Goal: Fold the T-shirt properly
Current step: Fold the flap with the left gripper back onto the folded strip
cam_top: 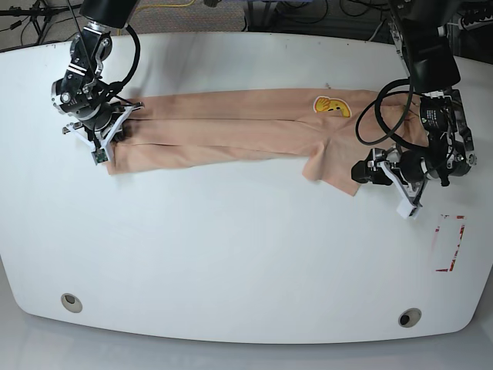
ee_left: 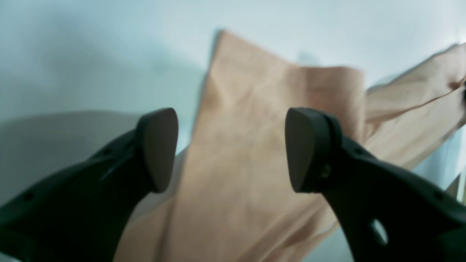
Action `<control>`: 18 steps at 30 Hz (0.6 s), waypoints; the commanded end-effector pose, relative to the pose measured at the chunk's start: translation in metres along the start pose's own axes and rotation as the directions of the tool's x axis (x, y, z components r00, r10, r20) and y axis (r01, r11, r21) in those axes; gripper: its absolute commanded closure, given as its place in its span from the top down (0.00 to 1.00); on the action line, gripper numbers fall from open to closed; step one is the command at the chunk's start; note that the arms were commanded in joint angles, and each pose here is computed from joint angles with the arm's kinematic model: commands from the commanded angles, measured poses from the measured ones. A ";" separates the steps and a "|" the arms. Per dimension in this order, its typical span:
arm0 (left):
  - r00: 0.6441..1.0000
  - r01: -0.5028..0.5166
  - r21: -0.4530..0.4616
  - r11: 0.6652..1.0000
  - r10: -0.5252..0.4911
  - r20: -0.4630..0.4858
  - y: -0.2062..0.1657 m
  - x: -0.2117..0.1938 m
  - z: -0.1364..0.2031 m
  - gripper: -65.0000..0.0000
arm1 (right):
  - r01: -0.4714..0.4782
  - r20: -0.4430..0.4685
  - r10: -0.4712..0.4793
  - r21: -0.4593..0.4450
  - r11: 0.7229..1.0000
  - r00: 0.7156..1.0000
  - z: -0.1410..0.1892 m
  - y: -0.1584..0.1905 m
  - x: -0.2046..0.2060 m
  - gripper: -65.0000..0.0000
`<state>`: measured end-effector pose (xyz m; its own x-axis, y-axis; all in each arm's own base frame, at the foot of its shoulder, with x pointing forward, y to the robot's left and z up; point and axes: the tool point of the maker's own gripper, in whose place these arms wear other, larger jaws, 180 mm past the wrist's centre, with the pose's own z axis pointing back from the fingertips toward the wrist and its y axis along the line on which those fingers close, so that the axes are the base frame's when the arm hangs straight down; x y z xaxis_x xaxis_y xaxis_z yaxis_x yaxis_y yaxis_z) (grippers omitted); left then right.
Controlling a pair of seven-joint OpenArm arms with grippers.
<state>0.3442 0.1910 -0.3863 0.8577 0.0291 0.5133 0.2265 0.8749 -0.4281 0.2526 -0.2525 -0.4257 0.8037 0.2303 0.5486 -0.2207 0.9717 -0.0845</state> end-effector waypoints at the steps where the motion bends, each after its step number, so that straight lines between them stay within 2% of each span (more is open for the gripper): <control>1: 1.000 0.000 -0.008 1.000 0.000 0.028 0.001 0.011 0.002 0.67 | -0.023 -0.024 0.023 -0.011 1.000 0.999 0.004 -0.003 -0.002 0.06; 8: 0.999 -0.016 -0.035 0.999 0.018 0.039 -0.009 0.014 -0.008 0.67 | -0.026 -0.017 0.025 -0.014 1.000 1.000 0.005 -0.003 0.000 0.06; 18: 0.999 0.021 0.055 0.998 -0.022 0.034 0.006 0.015 -0.007 0.68 | -0.026 -0.017 0.025 -0.014 1.000 1.000 0.005 -0.003 0.000 0.06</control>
<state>0.3487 0.1882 -0.4018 0.8658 0.0238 0.4997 0.2016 0.8975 -0.3921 0.2510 -0.2516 -0.4236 0.8030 0.2371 0.5468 -0.2244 0.9702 -0.0911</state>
